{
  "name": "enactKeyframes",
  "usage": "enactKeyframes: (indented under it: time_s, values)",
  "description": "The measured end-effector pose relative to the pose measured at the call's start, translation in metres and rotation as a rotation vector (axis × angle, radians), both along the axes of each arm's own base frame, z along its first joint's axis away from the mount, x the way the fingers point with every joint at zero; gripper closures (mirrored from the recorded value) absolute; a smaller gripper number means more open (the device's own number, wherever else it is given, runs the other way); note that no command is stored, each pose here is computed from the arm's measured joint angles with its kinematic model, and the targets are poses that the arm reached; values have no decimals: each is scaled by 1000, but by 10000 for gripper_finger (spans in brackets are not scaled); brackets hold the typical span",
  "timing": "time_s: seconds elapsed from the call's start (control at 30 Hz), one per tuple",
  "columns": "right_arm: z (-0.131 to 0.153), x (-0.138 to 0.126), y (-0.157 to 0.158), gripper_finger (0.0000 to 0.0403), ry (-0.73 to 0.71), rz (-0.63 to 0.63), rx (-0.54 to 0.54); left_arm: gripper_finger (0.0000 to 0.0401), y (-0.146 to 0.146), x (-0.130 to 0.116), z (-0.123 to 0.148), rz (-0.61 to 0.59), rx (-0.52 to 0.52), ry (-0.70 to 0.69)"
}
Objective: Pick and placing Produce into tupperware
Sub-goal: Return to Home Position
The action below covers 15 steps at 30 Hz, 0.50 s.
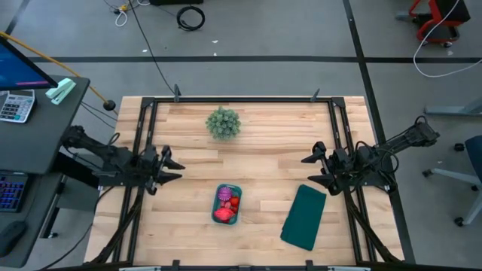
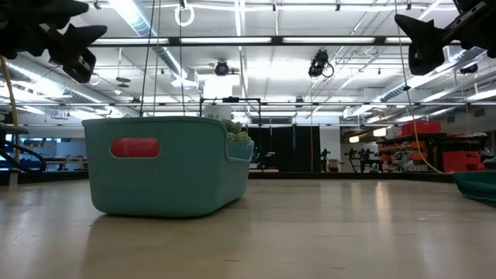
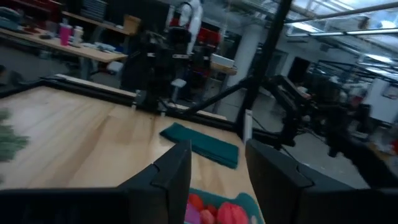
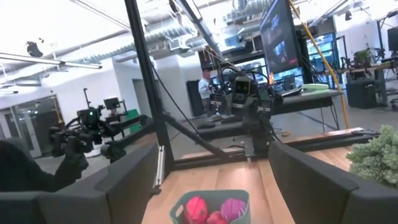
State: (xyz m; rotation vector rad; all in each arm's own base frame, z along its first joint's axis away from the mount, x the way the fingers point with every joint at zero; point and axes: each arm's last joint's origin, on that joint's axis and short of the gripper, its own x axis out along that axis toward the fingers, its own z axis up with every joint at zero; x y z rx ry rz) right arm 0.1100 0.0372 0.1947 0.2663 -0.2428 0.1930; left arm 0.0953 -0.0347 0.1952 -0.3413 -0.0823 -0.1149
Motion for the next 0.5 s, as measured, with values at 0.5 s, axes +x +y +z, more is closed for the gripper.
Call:
enactKeyframes:
  time_s: [0.5]
  values:
    - [0,0,0,86,4,6,23,242,28,7,-4,146,-1,40]
